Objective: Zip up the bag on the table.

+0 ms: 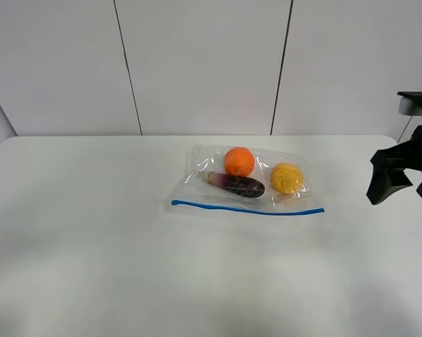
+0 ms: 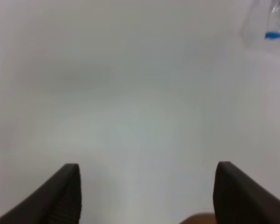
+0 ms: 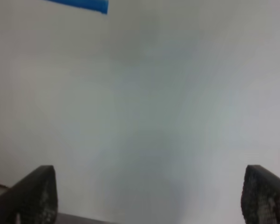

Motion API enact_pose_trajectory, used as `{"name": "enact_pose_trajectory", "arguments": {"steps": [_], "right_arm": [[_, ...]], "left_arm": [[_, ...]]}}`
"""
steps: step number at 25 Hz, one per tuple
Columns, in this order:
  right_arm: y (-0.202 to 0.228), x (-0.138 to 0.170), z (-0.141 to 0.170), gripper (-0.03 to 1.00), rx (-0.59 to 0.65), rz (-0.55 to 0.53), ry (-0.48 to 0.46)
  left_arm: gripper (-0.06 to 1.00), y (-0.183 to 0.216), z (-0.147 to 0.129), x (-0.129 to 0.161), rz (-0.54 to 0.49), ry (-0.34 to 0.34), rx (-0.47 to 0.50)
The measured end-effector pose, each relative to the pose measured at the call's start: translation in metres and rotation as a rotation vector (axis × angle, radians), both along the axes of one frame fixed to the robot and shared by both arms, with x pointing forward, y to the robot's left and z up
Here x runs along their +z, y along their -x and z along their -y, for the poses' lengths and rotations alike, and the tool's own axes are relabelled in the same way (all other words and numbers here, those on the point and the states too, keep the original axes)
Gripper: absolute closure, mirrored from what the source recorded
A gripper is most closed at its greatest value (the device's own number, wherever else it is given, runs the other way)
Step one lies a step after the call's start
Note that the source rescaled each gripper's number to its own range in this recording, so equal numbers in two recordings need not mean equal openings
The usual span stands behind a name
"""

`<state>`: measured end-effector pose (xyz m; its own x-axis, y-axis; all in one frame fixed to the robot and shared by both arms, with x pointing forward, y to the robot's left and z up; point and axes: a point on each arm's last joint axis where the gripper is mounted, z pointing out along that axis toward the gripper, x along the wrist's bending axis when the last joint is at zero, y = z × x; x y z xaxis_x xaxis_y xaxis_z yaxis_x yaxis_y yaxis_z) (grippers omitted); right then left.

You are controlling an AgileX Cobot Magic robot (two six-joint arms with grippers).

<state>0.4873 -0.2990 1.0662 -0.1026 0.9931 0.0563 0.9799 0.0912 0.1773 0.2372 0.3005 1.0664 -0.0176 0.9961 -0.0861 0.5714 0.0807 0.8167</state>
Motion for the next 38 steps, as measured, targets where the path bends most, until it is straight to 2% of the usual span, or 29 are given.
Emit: {"name": "enact_pose_trajectory", "arguments": {"steps": [4, 9, 12, 18, 30, 38], "right_arm": [[0.048, 0.018, -0.001, 0.07, 0.0, 0.106, 0.009], [0.109, 0.028, -0.002, 0.07, -0.02, 0.373, 0.013], [0.148, 0.022, -0.004, 0.07, -0.038, 0.505, 0.01], [0.202, -0.011, -0.005, 0.07, -0.059, 0.648, 0.008], [0.251, -0.013, -0.002, 0.07, -0.14, 0.943, 0.008], [0.252, -0.013, -0.001, 0.07, -0.149, 0.951, 0.008]], "left_arm": [[0.12, 0.011, 0.0, -0.001, 0.067, 0.002, 0.0], [0.12, 0.018, 0.0, -0.001, 0.108, 0.004, -0.001], [0.12, 0.018, 0.0, -0.001, 0.108, 0.005, -0.001], [0.12, 0.018, 0.0, -0.001, 0.108, 0.005, -0.001], [0.12, 0.018, 0.0, -0.001, 0.108, 0.005, -0.001], [0.12, 0.018, 0.0, -0.001, 0.108, 0.005, -0.001]]}}
